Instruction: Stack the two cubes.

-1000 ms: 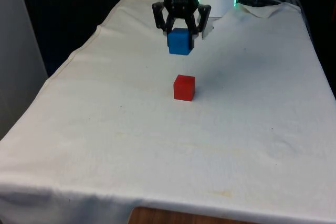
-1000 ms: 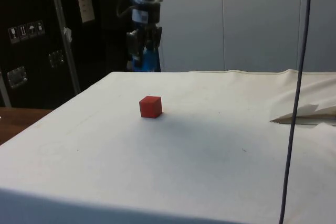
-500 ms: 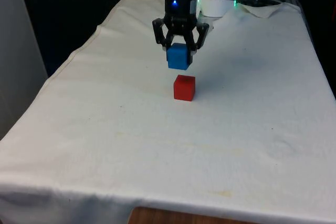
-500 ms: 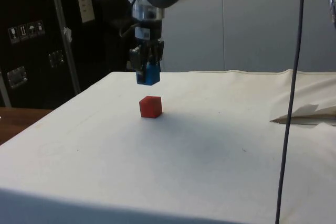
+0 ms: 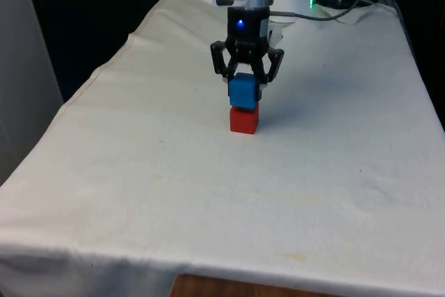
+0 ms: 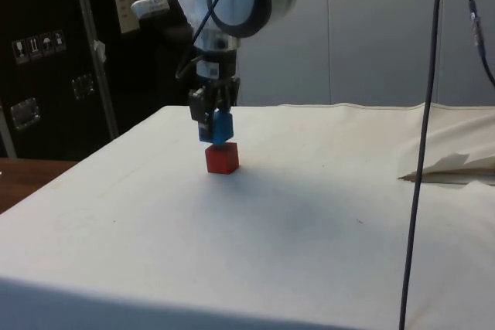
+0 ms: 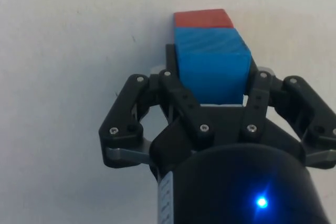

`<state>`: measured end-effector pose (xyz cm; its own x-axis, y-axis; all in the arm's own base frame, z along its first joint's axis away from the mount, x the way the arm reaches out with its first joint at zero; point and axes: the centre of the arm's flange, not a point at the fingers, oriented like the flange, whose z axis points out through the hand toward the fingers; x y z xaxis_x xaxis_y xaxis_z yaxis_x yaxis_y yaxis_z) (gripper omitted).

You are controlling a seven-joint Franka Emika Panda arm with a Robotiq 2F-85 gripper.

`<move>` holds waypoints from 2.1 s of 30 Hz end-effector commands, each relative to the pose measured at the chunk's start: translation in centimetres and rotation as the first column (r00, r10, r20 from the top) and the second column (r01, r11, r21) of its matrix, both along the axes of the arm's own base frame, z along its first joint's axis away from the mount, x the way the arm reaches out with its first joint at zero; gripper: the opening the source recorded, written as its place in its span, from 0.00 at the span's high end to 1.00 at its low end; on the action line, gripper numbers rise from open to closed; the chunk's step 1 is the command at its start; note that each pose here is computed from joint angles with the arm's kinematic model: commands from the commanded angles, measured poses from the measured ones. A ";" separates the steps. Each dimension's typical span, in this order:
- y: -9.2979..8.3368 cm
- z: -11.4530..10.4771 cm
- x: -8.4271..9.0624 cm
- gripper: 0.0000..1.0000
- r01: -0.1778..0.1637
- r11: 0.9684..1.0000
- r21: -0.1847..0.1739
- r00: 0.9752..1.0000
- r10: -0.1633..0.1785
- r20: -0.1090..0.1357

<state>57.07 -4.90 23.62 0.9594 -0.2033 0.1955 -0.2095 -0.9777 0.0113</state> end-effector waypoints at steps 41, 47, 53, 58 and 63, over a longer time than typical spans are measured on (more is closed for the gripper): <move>-0.1 -1.5 -0.1 0.49 0.000 1.000 -0.006 1.000 0.000 -0.014; -0.1 -1.5 -0.1 0.00 0.000 1.000 -0.006 1.000 0.000 -0.014; -0.1 -1.5 -0.1 0.00 0.000 1.000 -0.006 1.000 0.000 -0.014; -0.2 0.4 0.1 0.00 0.007 1.000 -0.003 1.000 -0.007 -0.006; -0.2 1.7 0.2 0.00 0.008 1.000 0.003 1.000 -0.008 -0.005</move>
